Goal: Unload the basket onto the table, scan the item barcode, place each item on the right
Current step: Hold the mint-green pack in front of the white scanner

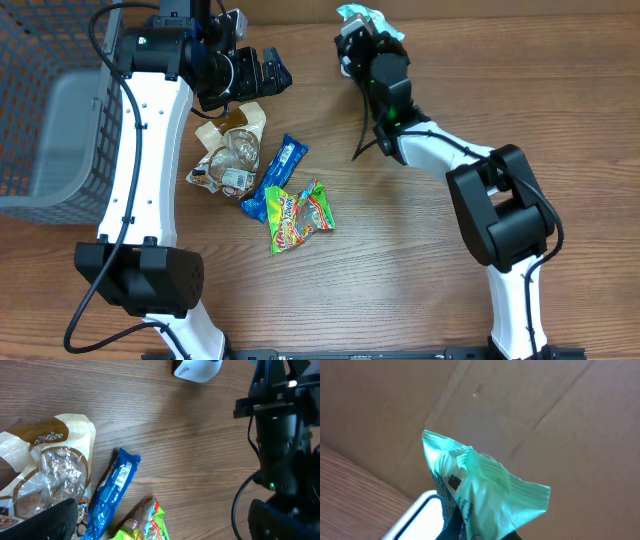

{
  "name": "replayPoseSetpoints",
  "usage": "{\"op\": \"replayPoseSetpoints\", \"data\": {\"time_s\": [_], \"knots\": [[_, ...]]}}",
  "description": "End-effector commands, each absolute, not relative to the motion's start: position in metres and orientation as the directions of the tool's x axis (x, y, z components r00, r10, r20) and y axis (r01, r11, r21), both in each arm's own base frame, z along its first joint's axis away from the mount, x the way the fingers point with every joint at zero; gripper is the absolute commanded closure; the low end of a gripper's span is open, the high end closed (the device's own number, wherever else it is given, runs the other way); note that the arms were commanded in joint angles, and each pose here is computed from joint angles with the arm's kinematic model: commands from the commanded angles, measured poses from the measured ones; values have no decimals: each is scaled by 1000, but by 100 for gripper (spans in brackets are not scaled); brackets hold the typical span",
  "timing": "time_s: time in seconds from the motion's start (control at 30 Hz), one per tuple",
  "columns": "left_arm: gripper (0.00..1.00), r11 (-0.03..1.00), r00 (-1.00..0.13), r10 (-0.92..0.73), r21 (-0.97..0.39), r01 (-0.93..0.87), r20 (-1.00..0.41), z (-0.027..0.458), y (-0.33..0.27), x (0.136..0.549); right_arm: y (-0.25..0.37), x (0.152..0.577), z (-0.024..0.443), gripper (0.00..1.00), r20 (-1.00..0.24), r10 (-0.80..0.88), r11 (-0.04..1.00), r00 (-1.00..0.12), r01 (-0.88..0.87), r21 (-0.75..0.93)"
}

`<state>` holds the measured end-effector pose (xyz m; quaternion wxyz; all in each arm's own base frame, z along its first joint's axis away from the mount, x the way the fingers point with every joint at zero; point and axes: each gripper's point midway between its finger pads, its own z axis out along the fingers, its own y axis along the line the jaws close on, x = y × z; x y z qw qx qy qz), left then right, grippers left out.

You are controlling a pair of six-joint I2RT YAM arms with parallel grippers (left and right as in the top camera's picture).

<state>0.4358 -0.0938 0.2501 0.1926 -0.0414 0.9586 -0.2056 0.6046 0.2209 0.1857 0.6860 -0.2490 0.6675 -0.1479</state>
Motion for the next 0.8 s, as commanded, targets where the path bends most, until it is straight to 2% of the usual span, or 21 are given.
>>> {"op": "replayPoseSetpoints", "data": {"time_s": [0.0, 0.17, 0.3, 0.5, 0.77], "knots": [[0, 916, -912, -151, -400, 17, -382, 259, -90, 436, 218, 611, 195, 96, -833, -538, 821, 132, -143, -553], [0, 916, -912, -151, -400, 17, -382, 259, -90, 436, 213, 613, 203, 96, -836, -526, 829, 160, -124, -545], [0, 916, -912, -151, -400, 17, -382, 259, -90, 436, 226, 610, 204, 96, -853, -483, 834, 197, -191, -517], [0, 916, -912, -151, -400, 17, -382, 259, -90, 436, 229, 609, 202, 96, -890, -417, 864, 183, -223, -451], [0, 916, -912, -151, -400, 17, -382, 259, -90, 436, 235, 609, 183, 96, -889, -427, 845, 165, -278, -458]]}}
